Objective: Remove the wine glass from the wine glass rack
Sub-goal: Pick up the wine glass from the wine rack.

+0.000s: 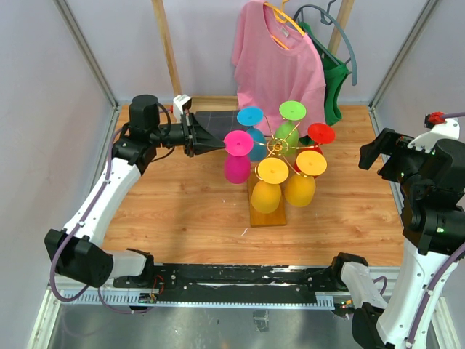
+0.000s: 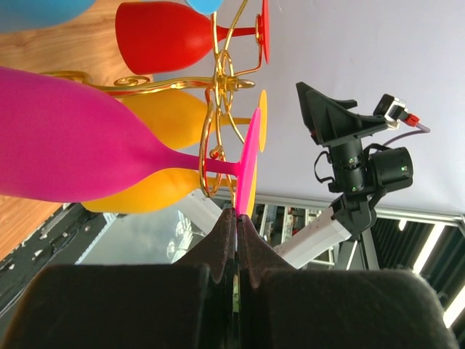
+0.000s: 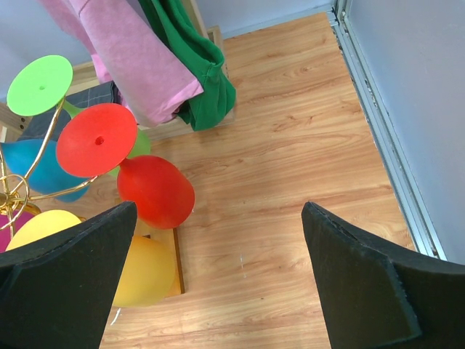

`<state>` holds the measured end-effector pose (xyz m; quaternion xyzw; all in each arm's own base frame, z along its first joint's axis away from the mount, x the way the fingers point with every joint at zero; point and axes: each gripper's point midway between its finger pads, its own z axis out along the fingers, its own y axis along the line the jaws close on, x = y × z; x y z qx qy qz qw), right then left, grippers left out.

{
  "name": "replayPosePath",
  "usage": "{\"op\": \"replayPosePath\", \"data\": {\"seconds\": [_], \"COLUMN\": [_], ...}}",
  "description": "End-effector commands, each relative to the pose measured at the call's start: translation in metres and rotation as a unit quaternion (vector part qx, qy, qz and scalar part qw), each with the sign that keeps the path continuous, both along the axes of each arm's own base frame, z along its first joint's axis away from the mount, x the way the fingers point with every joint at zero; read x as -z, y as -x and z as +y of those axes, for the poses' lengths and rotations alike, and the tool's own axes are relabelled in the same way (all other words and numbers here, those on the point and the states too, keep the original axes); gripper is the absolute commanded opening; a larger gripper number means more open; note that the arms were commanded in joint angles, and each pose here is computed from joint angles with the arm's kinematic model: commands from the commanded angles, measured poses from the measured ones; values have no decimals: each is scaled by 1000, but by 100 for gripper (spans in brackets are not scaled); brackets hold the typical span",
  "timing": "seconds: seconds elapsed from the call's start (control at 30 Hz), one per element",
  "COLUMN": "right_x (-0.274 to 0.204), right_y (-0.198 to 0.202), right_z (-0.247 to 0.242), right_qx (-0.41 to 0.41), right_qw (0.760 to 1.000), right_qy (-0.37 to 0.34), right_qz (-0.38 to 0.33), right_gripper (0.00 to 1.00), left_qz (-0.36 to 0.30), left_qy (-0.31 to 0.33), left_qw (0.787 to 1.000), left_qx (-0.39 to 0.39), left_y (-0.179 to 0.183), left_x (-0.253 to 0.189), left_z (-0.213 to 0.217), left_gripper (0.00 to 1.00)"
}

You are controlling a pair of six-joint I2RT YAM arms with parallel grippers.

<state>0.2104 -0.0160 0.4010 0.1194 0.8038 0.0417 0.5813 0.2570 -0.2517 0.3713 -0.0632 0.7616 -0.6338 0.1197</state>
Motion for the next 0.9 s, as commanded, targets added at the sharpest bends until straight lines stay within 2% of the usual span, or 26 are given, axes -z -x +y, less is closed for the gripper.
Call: {"op": "replayPosePath", "data": {"seconds": [0.0, 0.87], "right_x": [3, 8], "right_y": [0, -6], "right_z": [-5, -8], "right_qx": [9, 11], "right_qw": [1000, 1000], "right_qy": [8, 9], "right_qz": [4, 8], "right_gripper": [98, 98], "left_qz": [-4, -20], "left_qy": [11, 19], "left_qw": [1000, 1000], "left_qx": [6, 7], "left_y": [3, -24], "left_x": [-2, -15], "left_z": [3, -5], "left_gripper": [0, 0]}}
